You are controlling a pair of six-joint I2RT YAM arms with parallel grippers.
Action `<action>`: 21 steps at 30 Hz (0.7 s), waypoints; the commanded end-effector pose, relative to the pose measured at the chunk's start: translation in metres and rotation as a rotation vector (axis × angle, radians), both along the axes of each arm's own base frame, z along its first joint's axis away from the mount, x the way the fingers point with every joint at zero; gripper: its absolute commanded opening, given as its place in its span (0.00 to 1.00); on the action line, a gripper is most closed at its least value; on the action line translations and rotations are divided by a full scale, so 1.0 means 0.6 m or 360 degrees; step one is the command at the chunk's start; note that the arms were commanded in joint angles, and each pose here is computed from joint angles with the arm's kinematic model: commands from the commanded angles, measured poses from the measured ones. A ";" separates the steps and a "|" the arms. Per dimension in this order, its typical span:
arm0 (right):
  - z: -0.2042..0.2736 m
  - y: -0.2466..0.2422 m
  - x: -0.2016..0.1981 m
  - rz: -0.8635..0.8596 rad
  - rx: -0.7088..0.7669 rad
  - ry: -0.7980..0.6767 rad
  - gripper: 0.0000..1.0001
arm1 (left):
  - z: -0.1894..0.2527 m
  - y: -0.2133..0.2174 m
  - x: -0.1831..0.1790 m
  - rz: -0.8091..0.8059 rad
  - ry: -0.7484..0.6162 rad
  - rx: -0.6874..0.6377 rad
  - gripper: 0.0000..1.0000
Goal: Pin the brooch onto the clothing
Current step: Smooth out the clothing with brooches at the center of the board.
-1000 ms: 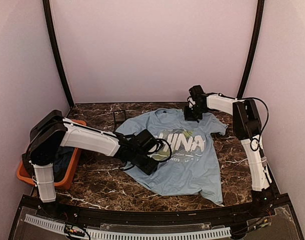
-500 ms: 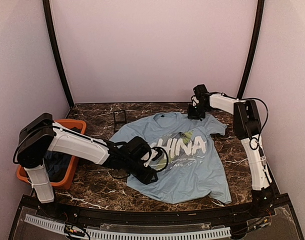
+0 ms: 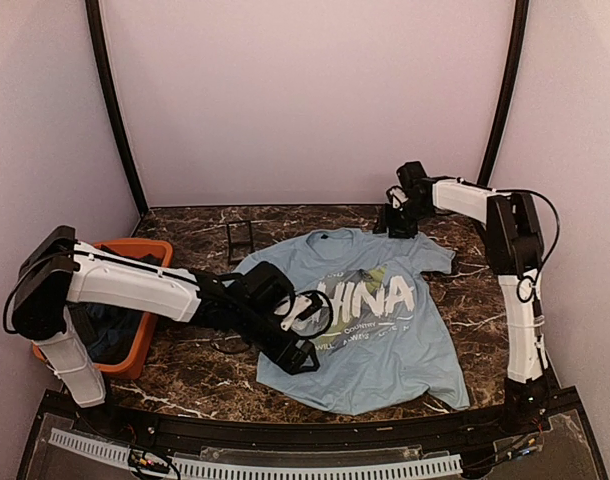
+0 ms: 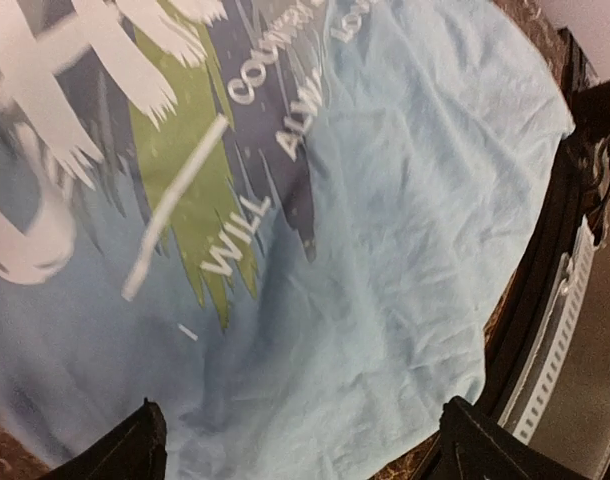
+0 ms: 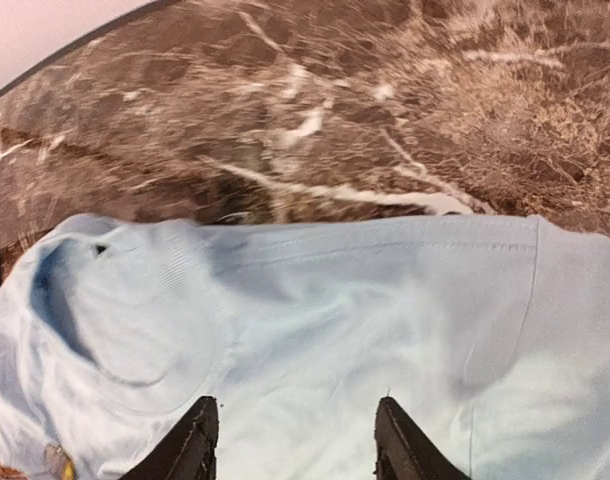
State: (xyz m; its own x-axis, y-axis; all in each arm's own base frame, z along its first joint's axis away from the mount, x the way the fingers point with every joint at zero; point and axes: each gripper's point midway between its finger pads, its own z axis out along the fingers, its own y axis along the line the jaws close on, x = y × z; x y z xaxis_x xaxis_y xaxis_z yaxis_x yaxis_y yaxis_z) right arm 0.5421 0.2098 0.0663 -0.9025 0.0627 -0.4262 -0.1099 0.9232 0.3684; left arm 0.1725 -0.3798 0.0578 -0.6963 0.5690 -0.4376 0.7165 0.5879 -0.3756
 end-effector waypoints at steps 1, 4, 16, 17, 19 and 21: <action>0.178 0.044 -0.067 0.0136 0.0111 -0.0272 0.54 | 0.147 0.034 0.113 0.0261 -0.0246 -0.0188 0.97; 0.201 0.053 -0.145 0.0193 0.0071 -0.0300 0.55 | 0.226 0.065 0.204 0.0472 -0.0359 -0.0423 0.99; 0.120 0.073 -0.416 0.0310 -0.0032 -0.0204 0.40 | 0.156 0.010 0.415 0.0477 -0.0500 -0.0128 0.70; 0.110 0.076 -0.429 0.0325 -0.0056 -0.0187 0.39 | 0.132 0.003 0.427 0.0478 -0.0462 -0.0108 0.65; 0.085 0.081 -0.451 0.0356 -0.0097 -0.0140 0.37 | 0.101 -0.006 0.439 0.0482 -0.0398 -0.0103 0.58; 0.059 0.086 -0.468 0.0383 -0.0115 -0.0086 0.36 | 0.076 -0.010 0.446 0.0498 -0.0366 -0.0076 0.54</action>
